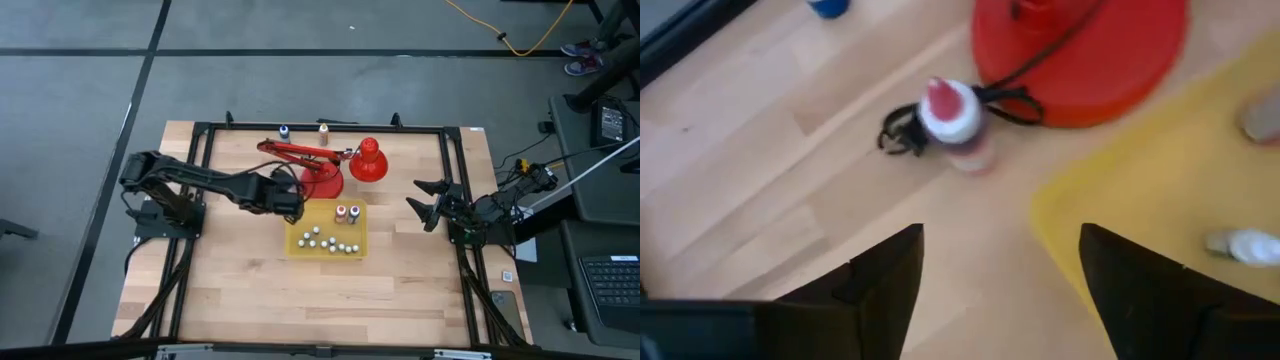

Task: Pick & Place food coloring
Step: Put the big red food bottle into the yellow bin

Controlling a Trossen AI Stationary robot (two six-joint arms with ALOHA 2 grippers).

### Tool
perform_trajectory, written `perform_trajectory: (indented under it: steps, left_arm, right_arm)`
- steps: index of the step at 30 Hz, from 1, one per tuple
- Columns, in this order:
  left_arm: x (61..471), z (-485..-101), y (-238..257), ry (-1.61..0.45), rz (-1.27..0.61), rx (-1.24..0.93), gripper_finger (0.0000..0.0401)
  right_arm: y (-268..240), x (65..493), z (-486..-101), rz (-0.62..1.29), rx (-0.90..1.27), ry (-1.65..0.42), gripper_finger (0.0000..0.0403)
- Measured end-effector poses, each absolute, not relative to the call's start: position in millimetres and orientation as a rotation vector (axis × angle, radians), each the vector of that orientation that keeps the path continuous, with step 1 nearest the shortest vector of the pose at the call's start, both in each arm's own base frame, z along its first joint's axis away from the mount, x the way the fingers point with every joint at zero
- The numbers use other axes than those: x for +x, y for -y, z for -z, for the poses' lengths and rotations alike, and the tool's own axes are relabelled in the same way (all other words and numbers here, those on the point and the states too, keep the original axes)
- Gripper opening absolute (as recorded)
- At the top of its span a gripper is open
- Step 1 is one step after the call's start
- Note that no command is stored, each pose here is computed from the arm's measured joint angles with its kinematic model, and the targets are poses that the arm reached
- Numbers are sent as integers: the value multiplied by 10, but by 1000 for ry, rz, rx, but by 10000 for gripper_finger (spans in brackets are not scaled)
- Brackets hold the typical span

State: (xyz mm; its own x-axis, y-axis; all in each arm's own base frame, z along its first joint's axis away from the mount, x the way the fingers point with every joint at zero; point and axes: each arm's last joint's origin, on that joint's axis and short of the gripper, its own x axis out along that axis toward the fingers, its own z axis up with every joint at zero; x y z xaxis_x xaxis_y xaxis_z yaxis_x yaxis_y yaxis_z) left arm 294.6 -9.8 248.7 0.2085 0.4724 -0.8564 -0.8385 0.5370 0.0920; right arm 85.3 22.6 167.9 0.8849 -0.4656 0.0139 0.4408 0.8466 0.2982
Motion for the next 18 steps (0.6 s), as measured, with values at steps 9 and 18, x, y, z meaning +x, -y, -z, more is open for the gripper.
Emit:
perform_trajectory:
  steps: [9, 18]
  left_arm:
    - [2960, -2311, -72, -870, -1005, -381, 285]
    - [2938, -2117, -245, -849, -1025, -411, 282]
  right_arm:
    - [-226, 853, -1678, 478, 293, 87, 347]
    - [-226, 853, -1678, 479, 293, 87, 347]
